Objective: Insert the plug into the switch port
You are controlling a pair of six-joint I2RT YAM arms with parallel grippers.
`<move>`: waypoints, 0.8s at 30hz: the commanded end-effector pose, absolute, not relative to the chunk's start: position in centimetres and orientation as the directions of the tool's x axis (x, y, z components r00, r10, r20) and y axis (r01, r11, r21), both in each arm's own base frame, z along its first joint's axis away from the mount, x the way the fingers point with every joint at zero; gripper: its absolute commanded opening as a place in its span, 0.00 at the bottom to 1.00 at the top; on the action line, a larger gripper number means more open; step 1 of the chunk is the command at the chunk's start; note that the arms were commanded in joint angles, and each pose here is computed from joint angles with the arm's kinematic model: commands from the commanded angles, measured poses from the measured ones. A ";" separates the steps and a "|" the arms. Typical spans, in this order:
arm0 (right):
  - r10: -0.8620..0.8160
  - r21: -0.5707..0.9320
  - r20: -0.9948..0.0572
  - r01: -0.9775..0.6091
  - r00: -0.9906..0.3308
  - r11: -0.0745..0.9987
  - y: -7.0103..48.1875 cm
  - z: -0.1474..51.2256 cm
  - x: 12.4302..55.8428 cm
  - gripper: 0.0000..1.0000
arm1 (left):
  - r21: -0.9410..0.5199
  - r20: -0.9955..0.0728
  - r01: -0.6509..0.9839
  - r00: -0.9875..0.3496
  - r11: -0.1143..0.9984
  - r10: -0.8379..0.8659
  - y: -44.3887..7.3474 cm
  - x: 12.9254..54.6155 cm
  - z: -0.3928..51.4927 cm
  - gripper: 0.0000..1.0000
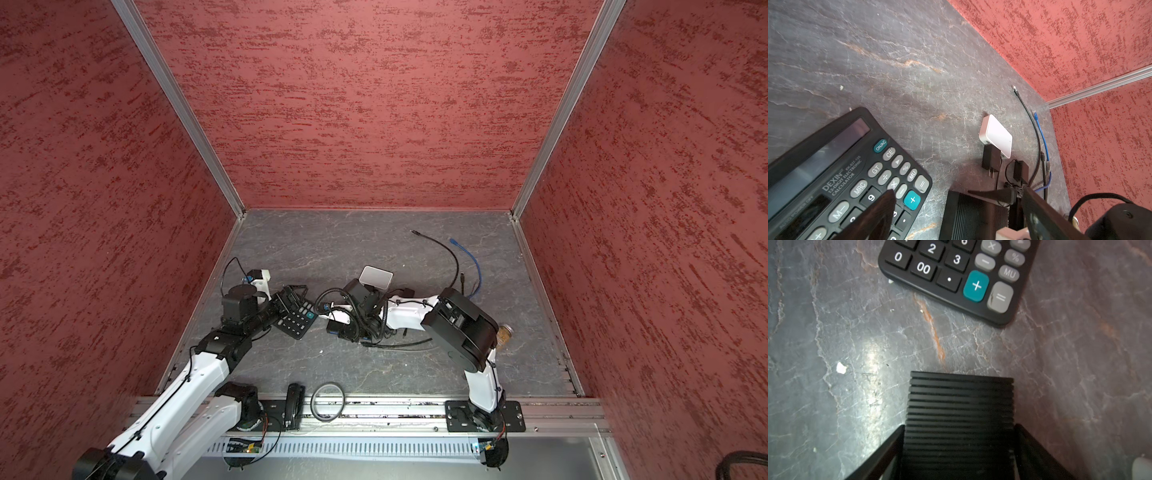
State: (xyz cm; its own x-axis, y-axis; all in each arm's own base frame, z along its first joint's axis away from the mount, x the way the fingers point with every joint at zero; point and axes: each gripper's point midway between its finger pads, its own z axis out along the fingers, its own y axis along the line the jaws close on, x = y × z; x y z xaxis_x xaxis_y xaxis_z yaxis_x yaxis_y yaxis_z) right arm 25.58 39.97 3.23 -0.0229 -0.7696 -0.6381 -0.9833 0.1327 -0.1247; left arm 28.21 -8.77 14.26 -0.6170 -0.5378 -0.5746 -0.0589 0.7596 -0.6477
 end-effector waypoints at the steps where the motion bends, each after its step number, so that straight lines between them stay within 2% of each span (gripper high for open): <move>1: -0.702 -0.162 -0.712 -0.977 0.018 0.140 40.6 7.1 25.6 0.87 | -0.649 -0.596 -0.028 -0.603 0.761 -0.530 -8.9 28.9 15.7 0.96; 3: -0.663 -0.150 -0.749 -0.976 0.005 0.161 40.6 9.4 25.4 0.91 | -0.633 -0.592 -0.040 -0.618 0.773 -0.517 -8.8 28.9 15.4 0.96; 9: -0.568 -0.092 -0.820 -0.961 -0.075 0.261 39.3 14.6 25.0 0.92 | -0.600 -0.582 -0.053 -0.655 0.798 -0.482 -8.9 29.2 14.8 0.97; 14: -0.536 -0.021 -0.812 -0.905 -0.233 0.425 36.0 15.6 25.3 0.88 | -0.539 -0.584 -0.029 -0.707 0.842 -0.398 -9.8 29.6 14.2 0.96; 19: -0.513 0.042 -0.766 -0.826 -0.388 0.562 32.5 13.8 24.4 0.79 | -0.403 -0.591 0.069 -0.782 0.913 -0.201 -12.6 29.7 13.2 0.96; 24: -0.497 0.104 -0.739 -0.806 -0.455 0.582 30.9 11.7 22.1 0.68 | -0.217 -0.579 0.270 -0.809 0.938 0.099 -16.6 29.5 12.5 0.94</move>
